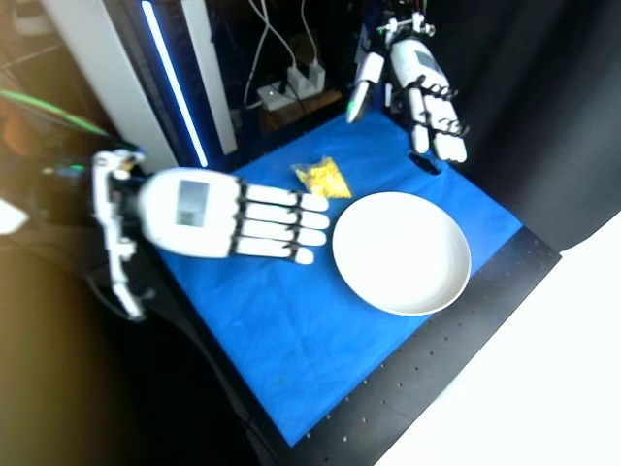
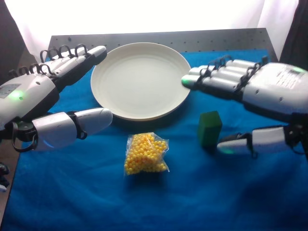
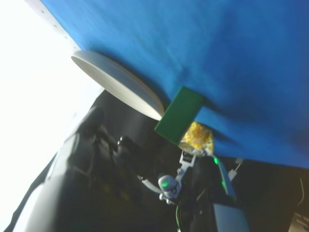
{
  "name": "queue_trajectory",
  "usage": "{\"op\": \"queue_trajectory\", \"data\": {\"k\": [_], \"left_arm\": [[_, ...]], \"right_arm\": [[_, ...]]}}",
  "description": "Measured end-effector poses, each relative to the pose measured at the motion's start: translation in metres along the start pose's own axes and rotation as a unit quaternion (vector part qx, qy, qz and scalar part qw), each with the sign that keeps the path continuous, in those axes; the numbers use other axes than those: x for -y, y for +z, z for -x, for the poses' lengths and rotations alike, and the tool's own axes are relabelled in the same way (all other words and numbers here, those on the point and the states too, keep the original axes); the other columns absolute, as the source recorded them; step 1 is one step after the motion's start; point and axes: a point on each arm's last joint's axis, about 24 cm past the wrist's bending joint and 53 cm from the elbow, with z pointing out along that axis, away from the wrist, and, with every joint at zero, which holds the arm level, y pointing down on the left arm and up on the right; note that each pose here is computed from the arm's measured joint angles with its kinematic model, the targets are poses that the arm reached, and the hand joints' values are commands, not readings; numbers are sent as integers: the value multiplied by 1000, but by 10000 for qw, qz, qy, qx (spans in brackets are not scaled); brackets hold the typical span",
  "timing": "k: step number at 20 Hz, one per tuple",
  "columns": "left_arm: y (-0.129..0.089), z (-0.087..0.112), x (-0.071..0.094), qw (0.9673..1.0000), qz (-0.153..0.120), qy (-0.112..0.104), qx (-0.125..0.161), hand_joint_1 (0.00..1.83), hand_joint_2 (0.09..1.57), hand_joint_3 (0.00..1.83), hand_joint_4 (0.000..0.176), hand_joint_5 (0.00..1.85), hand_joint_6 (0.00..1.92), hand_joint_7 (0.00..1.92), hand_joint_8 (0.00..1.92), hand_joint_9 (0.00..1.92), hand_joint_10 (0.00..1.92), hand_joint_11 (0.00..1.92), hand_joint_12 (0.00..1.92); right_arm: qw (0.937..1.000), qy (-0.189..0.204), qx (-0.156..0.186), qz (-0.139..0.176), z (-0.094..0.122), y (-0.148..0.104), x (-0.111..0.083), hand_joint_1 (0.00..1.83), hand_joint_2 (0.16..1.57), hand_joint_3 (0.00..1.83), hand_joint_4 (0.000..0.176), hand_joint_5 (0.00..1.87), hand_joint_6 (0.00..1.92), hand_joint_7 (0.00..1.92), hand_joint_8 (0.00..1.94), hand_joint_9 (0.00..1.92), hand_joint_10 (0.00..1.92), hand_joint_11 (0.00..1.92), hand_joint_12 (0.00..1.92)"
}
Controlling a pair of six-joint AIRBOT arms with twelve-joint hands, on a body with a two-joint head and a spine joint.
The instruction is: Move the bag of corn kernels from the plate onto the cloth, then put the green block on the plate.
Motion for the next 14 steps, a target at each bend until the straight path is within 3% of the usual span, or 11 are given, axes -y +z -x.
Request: {"op": "queue_trajectory", "data": {"k": [2, 4, 5, 6, 7, 8, 9, 10, 11, 12, 14], "left_arm": [[0, 1, 0, 10000, 12, -14, 17, 228, 1143, 6, 168, 0, 0, 0, 0, 0, 0, 0, 0], [-1, 0, -1, 10000, 10, -5, 18, 231, 1159, 9, 154, 0, 0, 0, 0, 0, 0, 0, 0], [-2, 0, -1, 10000, 19, -16, 15, 224, 1158, 7, 156, 0, 0, 0, 0, 0, 0, 0, 0], [-2, 0, -2, 10000, 32, -13, 21, 202, 1169, 9, 161, 0, 0, 0, 0, 0, 0, 0, 0], [-2, 0, -3, 10000, 45, -21, 25, 215, 1174, 9, 169, 0, 0, 0, 0, 0, 0, 0, 0], [-2, 1, -2, 10000, 39, -21, 37, 215, 1174, 9, 169, 0, 0, 0, 0, 0, 0, 0, 0], [-2, 1, -2, 10000, 36, -23, 40, 205, 1164, 3, 175, 0, 0, 0, 0, 0, 0, 0, 0], [-3, 0, -2, 10000, 34, -30, 36, 211, 1161, 1, 170, 0, 0, 0, 0, 0, 0, 0, 0], [-4, -2, -4, 10000, 62, -37, 19, 202, 1160, 1, 166, 0, 0, 0, 0, 0, 0, 0, 0], [-5, -3, -4, 10000, 77, -39, -3, 221, 1170, 4, 156, 0, 0, 0, 0, 0, 0, 0, 0], [-5, -3, -5, 9999, 94, -53, 9, 202, 1174, 4, 159, 0, 0, 0, 0, 0, 0, 0, 0]], "right_arm": [[9999, 28, -78, -68, -6, 3, 3, 619, 1176, 1, 0, 16, 4, 87, 8, 161, 60, 0, 931], [9999, 31, -87, -102, -7, 6, 6, 683, 1180, 0, 0, 133, 18, 341, 33, 328, 145, 0, 1154], [9998, 34, -111, -129, -9, 6, 8, 778, 1205, 3, 0, 265, 33, 554, 44, 508, 268, 24, 1419], [9998, 31, -150, -158, -12, 7, 9, 1040, 1236, 0, 0, 595, 98, 958, 110, 879, 403, 356, 1440], [9997, 31, -172, -156, -14, 9, 9, 1200, 1190, 3, 0, 685, 993, 1004, 888, 1020, 599, 540, 1505], [9998, 70, -134, -121, -12, 10, 7, 1200, 1190, 3, 0, 685, 993, 1004, 888, 1020, 599, 540, 1505], [9998, 77, -121, -100, -11, 11, 6, 1227, 1201, 3, 0, 738, 1049, 928, 1292, 1116, 1068, 839, 1672], [9998, 147, -115, -73, -10, 10, 5, 1144, 1210, 5, 0, 786, 1207, 1109, 1382, 1236, 1459, 1116, 1837], [9997, 195, -145, -41, -10, 11, 6, 1104, 1245, 2, 0, 740, 1332, 1118, 1821, 1193, 1903, 1193, 1918], [9996, 229, -154, -39, -10, 13, 6, 1172, 1265, 6, 0, 683, 1400, 798, 1563, 930, 1824, 863, 1920], [9997, 157, -185, -5, -10, 14, 3, 1187, 1291, 1, 0, 581, 1322, 782, 1597, 792, 1677, 604, 1921]]}}
